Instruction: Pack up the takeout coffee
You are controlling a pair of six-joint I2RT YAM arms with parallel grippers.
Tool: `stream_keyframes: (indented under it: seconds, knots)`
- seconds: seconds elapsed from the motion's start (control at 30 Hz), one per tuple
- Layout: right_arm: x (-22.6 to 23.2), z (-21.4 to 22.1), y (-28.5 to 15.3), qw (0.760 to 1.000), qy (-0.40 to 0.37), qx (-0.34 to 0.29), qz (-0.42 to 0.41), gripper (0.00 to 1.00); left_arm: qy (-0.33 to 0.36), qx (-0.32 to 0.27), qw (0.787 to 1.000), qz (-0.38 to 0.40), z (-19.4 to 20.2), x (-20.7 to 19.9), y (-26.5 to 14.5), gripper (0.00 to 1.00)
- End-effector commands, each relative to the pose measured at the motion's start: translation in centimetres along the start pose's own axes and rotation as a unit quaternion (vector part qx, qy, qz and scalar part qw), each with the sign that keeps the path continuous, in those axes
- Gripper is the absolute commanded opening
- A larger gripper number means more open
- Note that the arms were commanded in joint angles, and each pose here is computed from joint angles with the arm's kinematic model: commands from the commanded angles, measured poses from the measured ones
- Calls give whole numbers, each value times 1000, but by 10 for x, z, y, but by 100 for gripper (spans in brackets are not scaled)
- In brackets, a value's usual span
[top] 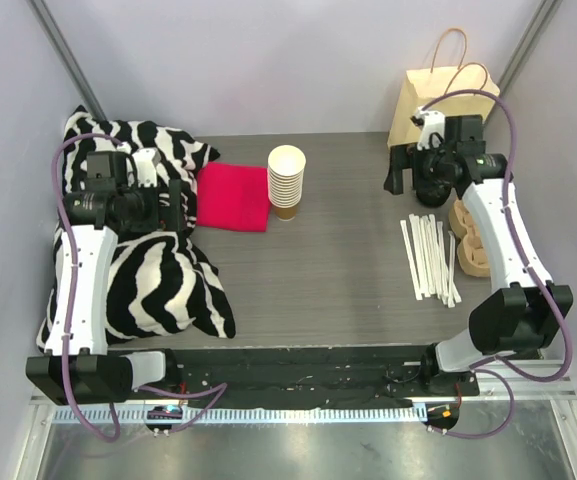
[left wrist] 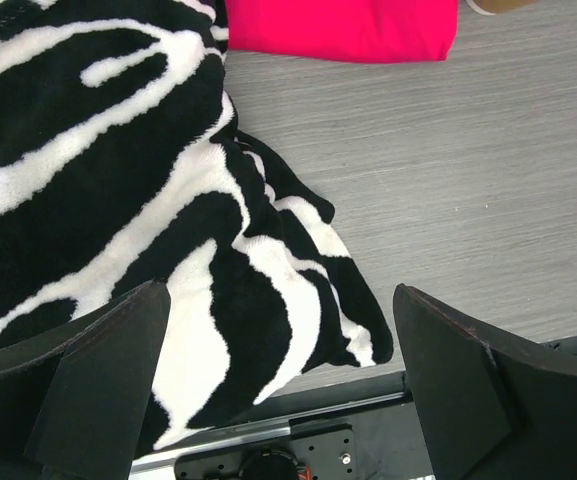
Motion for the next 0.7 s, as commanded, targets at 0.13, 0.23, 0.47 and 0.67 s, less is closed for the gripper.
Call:
stream_keyframes:
  seconds: [0.13, 0.23, 0.47, 0.67]
  knots:
    - [55, -77, 18, 995, -62, -72, -14, 100, -10, -77, 996, -39, -21, 5, -27, 100]
    - [68, -101, 29, 994, -60, -92, -26, 100, -21, -102, 993, -51, -23, 7, -34, 100]
    - [108, -163, 41, 986, -24, -149, -68, 100, -41, -144, 987, -59, -29, 7, -44, 100]
    - [145, -187, 61, 981, -12, -176, -80, 98, -55, -143, 987, -48, -33, 4, -38, 100]
Point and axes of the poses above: each gripper's point midway between its finger pads, its own y axis out along the fingers, its own x axis along the line the jaws close on, z = x × y, the point moved 3 cm from there along -y, back along the fingers, and after that the axes turned 5 degrees about -y, right-handed, at the moved point
